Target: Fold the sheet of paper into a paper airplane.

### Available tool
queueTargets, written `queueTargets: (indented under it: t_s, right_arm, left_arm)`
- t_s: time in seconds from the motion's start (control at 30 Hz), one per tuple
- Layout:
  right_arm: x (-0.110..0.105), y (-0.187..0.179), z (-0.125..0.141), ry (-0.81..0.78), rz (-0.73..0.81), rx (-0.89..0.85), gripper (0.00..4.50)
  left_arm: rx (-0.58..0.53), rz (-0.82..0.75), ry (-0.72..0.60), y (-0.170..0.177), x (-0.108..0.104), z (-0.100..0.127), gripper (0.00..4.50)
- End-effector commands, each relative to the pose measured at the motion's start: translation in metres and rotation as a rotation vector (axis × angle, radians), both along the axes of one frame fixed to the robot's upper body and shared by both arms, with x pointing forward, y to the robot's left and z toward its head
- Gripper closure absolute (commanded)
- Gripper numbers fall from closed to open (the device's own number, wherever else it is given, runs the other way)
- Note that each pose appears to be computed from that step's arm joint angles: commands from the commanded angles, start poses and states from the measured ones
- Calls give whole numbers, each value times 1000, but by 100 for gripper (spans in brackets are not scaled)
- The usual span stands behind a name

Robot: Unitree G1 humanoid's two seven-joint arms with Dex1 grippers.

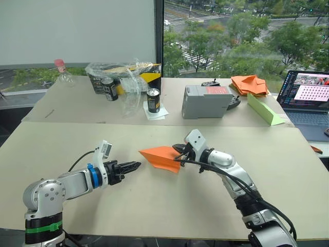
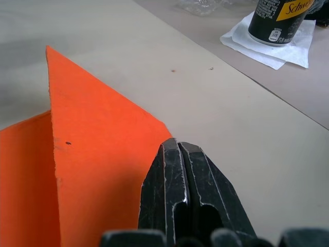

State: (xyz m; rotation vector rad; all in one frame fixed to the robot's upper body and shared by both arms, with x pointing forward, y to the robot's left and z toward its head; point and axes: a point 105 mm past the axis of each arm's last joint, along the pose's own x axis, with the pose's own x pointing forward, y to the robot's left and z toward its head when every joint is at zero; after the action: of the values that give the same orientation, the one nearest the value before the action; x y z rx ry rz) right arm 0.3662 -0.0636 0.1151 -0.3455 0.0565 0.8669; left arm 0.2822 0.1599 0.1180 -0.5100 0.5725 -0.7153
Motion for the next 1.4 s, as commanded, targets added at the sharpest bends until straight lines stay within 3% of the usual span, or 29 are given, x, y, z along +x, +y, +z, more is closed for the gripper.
queueTargets:
  t_s: [0.03,0.87,1.4]
  right_arm:
    - [-7,10,11,-28,63,16,444]
    - [-41,20,-5,35,219,-32,444]
    - [-50,33,20,-31,283,54,444]
  left_arm:
    - [1,-1,-49,2,-2,10,298]
    - [2,6,-46,3,0,9,298]
    - [5,11,-47,5,0,9,298]
